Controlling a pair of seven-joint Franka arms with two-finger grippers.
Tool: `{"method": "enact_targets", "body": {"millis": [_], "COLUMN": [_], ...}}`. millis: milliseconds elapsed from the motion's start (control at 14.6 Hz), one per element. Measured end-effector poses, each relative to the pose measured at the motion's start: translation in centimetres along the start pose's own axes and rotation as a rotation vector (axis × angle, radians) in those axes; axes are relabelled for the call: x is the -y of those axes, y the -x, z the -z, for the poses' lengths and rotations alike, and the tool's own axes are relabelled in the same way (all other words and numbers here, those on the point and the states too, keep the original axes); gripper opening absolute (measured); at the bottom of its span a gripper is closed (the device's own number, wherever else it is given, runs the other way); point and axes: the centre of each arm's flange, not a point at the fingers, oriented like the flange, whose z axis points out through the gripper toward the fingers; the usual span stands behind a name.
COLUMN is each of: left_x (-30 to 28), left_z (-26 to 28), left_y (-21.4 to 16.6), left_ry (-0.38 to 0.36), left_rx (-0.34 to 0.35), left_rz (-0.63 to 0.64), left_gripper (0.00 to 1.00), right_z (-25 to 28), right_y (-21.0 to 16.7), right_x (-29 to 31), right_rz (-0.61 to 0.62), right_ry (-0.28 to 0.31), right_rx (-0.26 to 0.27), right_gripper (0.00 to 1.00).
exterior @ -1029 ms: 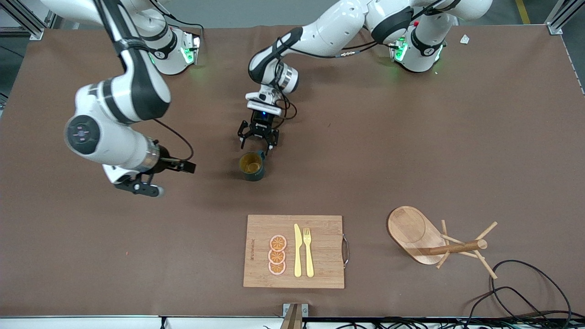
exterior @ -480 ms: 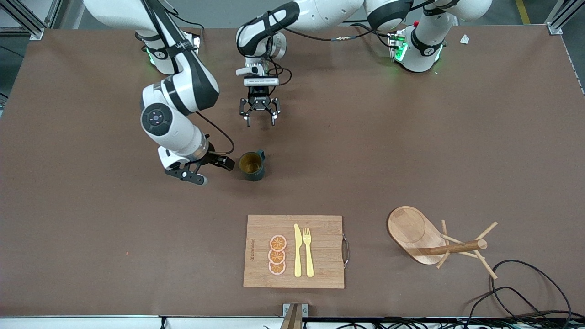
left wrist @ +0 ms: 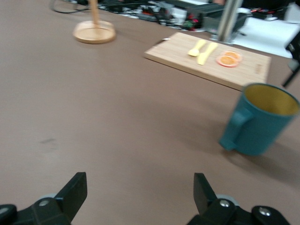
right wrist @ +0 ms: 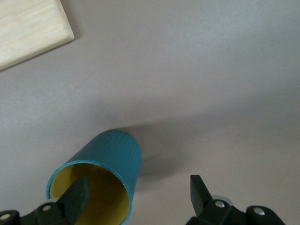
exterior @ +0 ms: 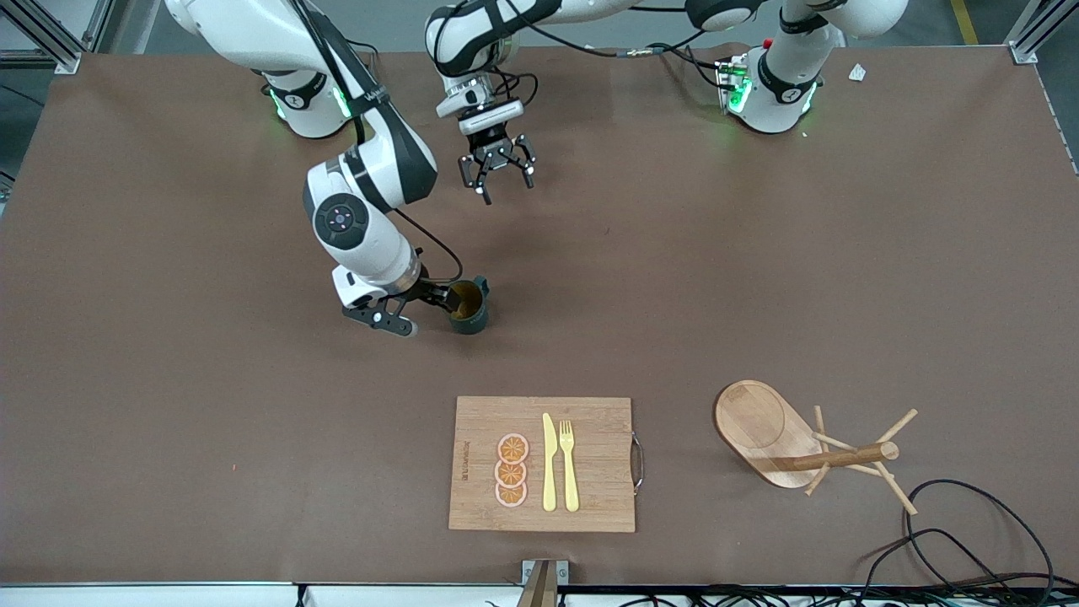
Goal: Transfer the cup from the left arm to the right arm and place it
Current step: 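Grasp the mug with the right gripper while the left gripper releases, then carry the mug with the right gripper while the left gripper withdraws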
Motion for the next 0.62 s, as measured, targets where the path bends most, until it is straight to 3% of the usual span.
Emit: {"method": "enact_targets", "body": {"millis": [275, 618], "left_x": [1.9, 3.4], "left_z": [0.1, -0.9], "left_y": [-5.8, -15.2], "left_ry": [-0.106, -0.192], "left_rx": [0.054, 0.191], "left_rz": [-0.028, -0.048], "left_gripper": [1.00, 1.00], "right_z": [-1.7, -2.4], "right_y": [1.1, 1.2], "right_x": [1.0, 0.9], "right_rz": [0.021, 0.020], "right_ry": [0.009, 0.018], "right_rx": [0.004, 0.011], "right_gripper": [0.79, 0.28]}}
